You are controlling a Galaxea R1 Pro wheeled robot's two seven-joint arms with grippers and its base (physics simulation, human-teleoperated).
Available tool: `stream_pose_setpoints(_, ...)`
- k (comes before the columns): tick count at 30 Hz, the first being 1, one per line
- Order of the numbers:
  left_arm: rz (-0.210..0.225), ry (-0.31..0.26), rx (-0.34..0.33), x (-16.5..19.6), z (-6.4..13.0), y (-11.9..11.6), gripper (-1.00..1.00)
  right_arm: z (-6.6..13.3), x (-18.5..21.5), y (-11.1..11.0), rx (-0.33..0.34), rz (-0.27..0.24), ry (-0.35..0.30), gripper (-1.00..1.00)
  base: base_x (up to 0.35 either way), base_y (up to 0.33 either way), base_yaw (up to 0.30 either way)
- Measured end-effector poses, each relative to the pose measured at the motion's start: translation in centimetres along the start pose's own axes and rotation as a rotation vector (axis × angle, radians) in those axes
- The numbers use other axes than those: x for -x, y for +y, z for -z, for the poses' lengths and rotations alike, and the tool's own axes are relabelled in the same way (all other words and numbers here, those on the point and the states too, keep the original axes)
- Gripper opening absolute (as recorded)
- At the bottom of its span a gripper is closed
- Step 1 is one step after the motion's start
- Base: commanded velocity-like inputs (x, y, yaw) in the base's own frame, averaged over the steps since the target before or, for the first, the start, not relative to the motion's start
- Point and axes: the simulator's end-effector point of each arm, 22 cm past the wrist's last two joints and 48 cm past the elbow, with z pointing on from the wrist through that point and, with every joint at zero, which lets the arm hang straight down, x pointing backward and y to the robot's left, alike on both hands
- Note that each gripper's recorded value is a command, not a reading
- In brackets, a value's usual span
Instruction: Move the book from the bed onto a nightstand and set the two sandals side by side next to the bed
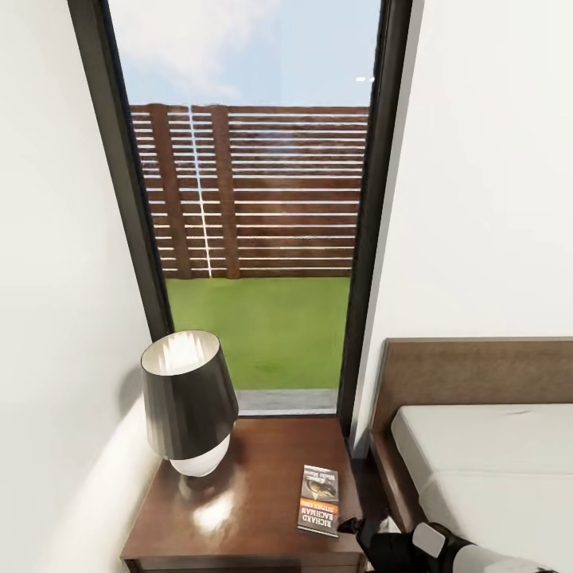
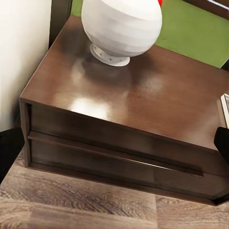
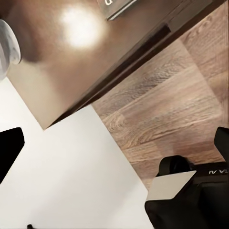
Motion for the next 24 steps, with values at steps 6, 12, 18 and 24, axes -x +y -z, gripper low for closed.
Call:
stream_pose_setpoints(6, 0.000, 0.000, 0.000, 0.0, 0.0, 0.0, 1.00, -0.2, -1.1, -2.4, -0.032, -0.011, -0.001, 1.00, 0.000, 0.000, 0.000)
stream_pose_setpoints(12, 0.000, 0.000, 0.000, 0.0, 0.0, 0.0, 1.00, -0.3, -2.2, -5.3, -0.071, -0.024, -0.007, 1.00, 0.000, 0.000, 0.000)
stream_pose_setpoints(18, 0.001, 0.001, 0.002, 0.0, 0.0, 0.0, 1.00, 0.1, -3.0, -8.5, -0.122, -0.035, -0.023, 1.00, 0.000, 0.000, 0.000)
stream_pose_setpoints(24, 0.003, 0.005, 0.003, -0.2, 0.1, 0.0, 1.00, 0.5, -3.3, -11.1, -0.182, -0.040, -0.039, 1.00, 0.000, 0.000, 0.000)
